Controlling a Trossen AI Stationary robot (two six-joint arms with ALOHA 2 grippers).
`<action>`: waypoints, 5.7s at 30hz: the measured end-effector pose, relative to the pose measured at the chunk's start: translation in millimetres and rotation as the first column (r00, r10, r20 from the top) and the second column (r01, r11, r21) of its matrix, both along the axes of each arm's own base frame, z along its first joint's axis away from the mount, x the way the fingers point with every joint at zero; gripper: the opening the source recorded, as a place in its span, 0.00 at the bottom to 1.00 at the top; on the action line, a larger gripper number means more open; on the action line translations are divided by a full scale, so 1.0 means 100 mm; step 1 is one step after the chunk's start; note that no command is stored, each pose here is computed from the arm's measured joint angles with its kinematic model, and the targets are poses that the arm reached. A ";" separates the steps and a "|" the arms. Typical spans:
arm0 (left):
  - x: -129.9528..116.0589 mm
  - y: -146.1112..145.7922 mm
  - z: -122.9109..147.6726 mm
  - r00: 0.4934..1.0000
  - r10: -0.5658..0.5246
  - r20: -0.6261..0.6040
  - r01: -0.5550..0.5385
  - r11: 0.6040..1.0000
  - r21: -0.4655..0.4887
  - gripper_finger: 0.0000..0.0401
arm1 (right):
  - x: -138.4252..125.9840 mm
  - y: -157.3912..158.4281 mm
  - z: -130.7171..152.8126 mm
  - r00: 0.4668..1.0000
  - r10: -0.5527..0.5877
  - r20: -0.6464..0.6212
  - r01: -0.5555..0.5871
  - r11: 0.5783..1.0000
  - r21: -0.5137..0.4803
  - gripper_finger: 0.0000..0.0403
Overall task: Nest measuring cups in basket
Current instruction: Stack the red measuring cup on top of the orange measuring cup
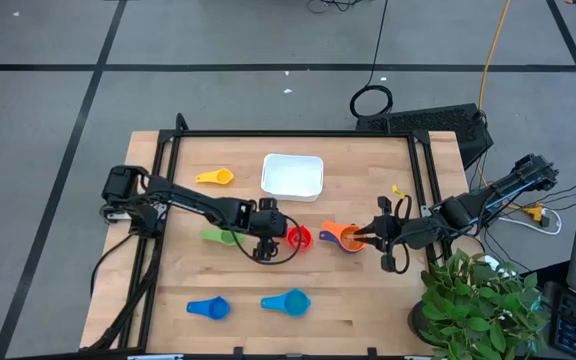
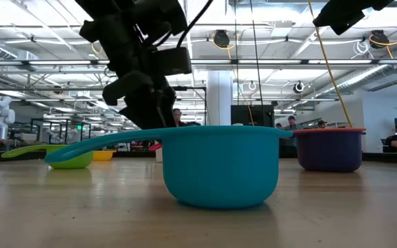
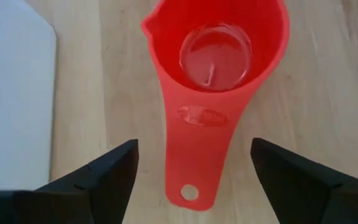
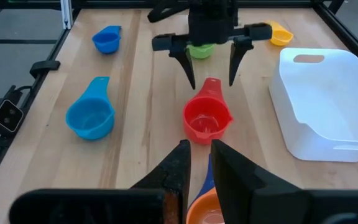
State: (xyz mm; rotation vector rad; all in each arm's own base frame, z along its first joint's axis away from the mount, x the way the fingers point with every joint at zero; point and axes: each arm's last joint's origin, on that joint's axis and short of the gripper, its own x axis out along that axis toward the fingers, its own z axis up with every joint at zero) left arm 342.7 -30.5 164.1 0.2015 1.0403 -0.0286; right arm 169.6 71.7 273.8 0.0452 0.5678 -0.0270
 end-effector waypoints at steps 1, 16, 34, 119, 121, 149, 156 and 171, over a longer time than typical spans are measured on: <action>0.00 0.00 -0.01 1.000 -0.004 -0.007 0.004 1.000 -0.007 0.75 | 0.00 0.00 0.00 1.000 0.001 0.000 -0.001 1.000 -0.001 0.14; 0.02 0.02 -0.14 0.998 -0.024 -0.053 0.018 0.994 -0.111 0.34 | 0.00 0.00 0.00 1.000 0.000 -0.001 0.000 1.000 0.006 0.14; 0.23 0.05 0.34 0.998 -0.063 -0.030 0.063 0.998 0.002 0.35 | 0.00 0.00 0.00 1.000 0.005 -0.001 -0.005 1.000 -0.001 0.14; 1.07 0.07 1.06 0.984 -0.164 0.073 0.144 0.962 0.230 0.43 | -0.32 -0.18 0.18 0.970 -0.118 0.214 0.085 0.984 0.158 0.14; 0.96 0.12 1.20 0.991 -0.120 0.060 0.101 0.961 0.258 0.39 | -0.28 -0.16 0.12 0.972 -0.121 0.200 0.090 0.983 0.159 0.14; -0.69 -0.21 1.35 0.791 0.074 0.608 -0.063 0.997 -0.039 0.07 | -0.04 0.05 -0.29 0.994 -0.100 0.040 0.090 0.975 0.203 0.14; -0.74 -0.24 1.21 0.732 0.070 0.678 -0.043 0.997 -0.057 0.09 | 0.00 0.08 -0.37 0.996 -0.086 -0.035 0.092 0.967 0.236 0.14; -0.78 -0.23 1.12 0.694 0.047 0.718 -0.029 0.999 -0.037 0.09 | 0.09 0.05 -0.21 0.979 -0.123 -0.162 0.148 0.977 0.152 0.13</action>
